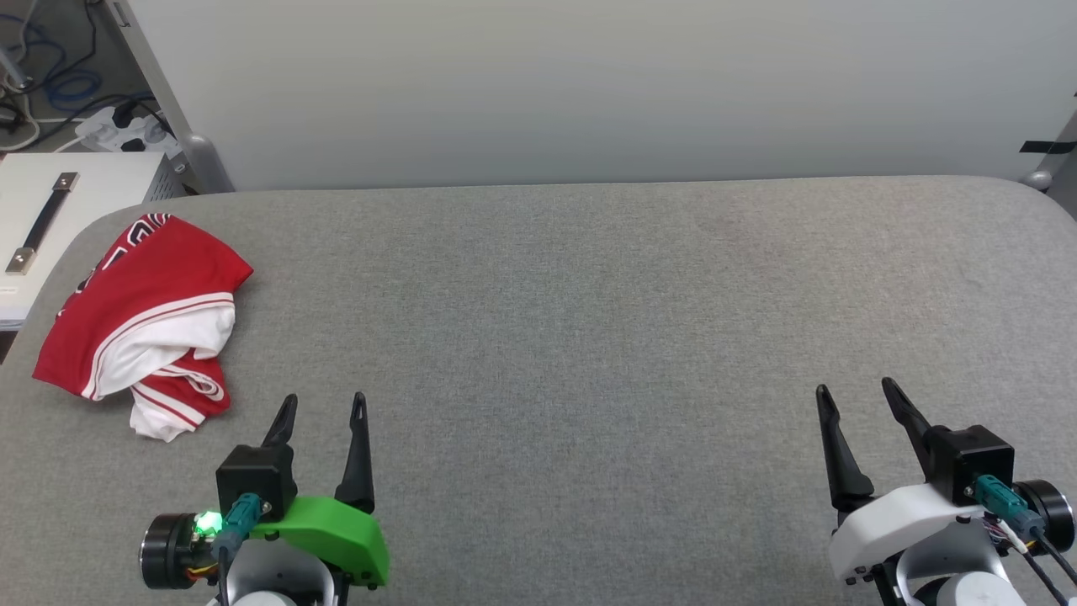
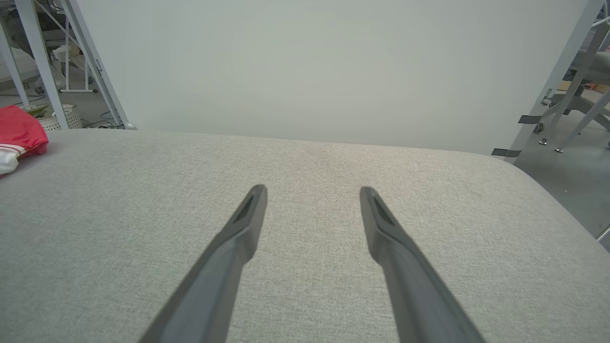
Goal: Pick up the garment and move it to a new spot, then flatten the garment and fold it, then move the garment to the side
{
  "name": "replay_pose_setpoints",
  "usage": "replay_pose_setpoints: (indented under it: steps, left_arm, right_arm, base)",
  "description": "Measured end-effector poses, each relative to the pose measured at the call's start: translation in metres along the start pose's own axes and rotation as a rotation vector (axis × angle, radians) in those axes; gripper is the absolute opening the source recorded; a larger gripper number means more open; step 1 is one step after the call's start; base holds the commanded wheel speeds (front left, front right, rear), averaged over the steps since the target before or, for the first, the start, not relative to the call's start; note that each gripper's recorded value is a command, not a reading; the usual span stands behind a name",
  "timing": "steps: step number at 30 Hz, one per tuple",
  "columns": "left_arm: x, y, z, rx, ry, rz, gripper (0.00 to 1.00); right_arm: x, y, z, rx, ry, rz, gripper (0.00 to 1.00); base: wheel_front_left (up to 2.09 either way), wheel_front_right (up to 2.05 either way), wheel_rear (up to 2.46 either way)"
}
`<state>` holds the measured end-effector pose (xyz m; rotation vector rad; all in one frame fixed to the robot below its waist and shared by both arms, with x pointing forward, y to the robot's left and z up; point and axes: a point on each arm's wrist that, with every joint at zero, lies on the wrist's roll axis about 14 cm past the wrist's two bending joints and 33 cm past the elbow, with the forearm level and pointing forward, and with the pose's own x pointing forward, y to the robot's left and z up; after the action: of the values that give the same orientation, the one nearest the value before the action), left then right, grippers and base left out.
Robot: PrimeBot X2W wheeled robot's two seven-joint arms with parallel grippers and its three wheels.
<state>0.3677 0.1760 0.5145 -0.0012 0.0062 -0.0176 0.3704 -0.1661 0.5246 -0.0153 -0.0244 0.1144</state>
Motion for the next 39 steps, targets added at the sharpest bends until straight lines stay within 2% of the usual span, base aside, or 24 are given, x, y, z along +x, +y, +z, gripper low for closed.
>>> replay_pose_setpoints:
  steps: [39]
  left_arm:
    - [-0.002, -0.003, 0.007, -0.065, -0.068, -0.030, 1.00]
  right_arm:
    - [0.002, 0.010, 0.015, 0.036, -0.094, 0.027, 1.00]
  base:
    - [0.00, 0.00, 0.00]
